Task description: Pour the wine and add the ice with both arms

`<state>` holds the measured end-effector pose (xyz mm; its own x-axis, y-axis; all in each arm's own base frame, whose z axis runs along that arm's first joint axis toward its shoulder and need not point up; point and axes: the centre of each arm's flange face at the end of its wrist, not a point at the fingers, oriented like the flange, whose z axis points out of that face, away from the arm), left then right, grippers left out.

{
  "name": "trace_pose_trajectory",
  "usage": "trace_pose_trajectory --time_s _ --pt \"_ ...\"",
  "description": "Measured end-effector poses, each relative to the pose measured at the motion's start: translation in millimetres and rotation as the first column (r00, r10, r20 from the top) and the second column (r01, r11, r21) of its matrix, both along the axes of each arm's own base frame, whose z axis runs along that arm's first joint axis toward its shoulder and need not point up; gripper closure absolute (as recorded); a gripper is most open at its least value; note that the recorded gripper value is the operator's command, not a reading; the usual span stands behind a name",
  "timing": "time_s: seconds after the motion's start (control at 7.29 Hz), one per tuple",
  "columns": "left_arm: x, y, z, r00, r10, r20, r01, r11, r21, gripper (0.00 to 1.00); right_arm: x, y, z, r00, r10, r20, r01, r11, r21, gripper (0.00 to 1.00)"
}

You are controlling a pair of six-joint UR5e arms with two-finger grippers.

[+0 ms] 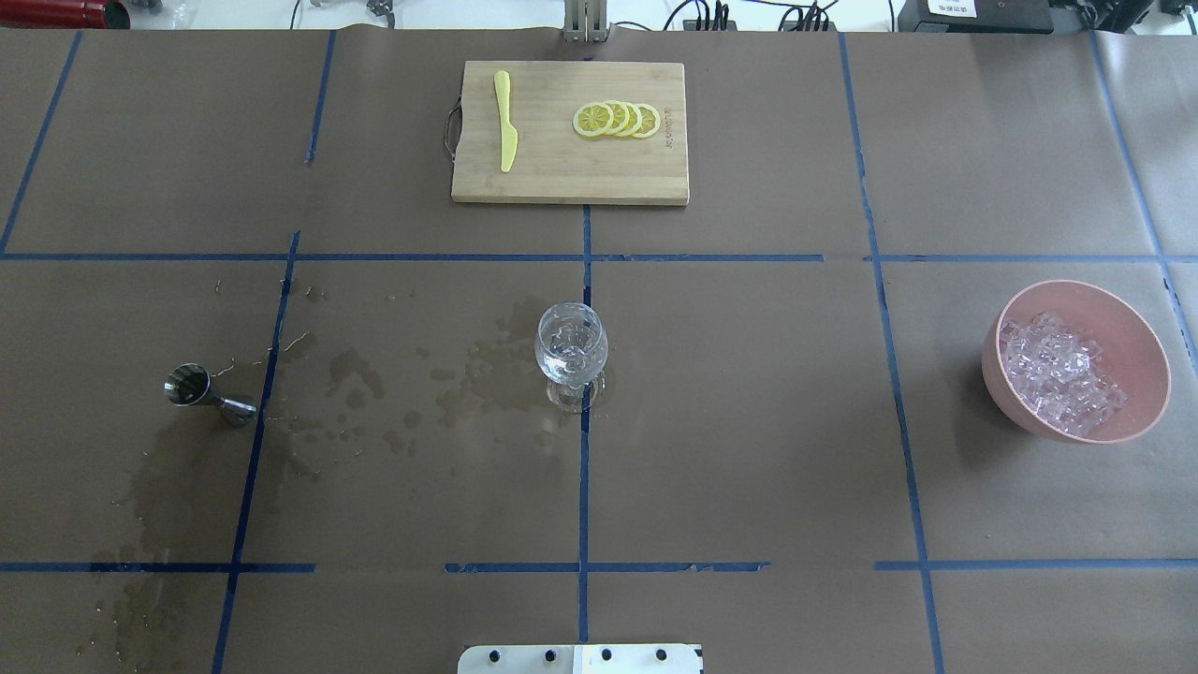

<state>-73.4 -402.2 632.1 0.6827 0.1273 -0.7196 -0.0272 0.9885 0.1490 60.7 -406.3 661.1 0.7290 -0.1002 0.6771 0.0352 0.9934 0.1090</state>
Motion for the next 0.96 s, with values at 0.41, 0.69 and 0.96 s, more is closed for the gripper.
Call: trace_pose_trajectory --time_s 0.41,0.69,0.96 --pt "0 0 0 1.000 0.002 0.001 -0.002 1.000 0.008 0.00 0 0 0 1.000 0.000 0.000 0.000 1.000 0.002 0.00" --pt "-5 -2 1 0.998 -0.008 0.063 0.006 0.999 0.033 0.00 0 -1 -3 1.000 0.002 0.001 -0.002 1.000 0.006 0.00" --pt "-9 -4 -1 0.993 -0.020 0.116 0.012 0.998 0.070 0.00 0 -6 -14 1.000 0.006 0.004 -0.006 0.999 0.038 0.00"
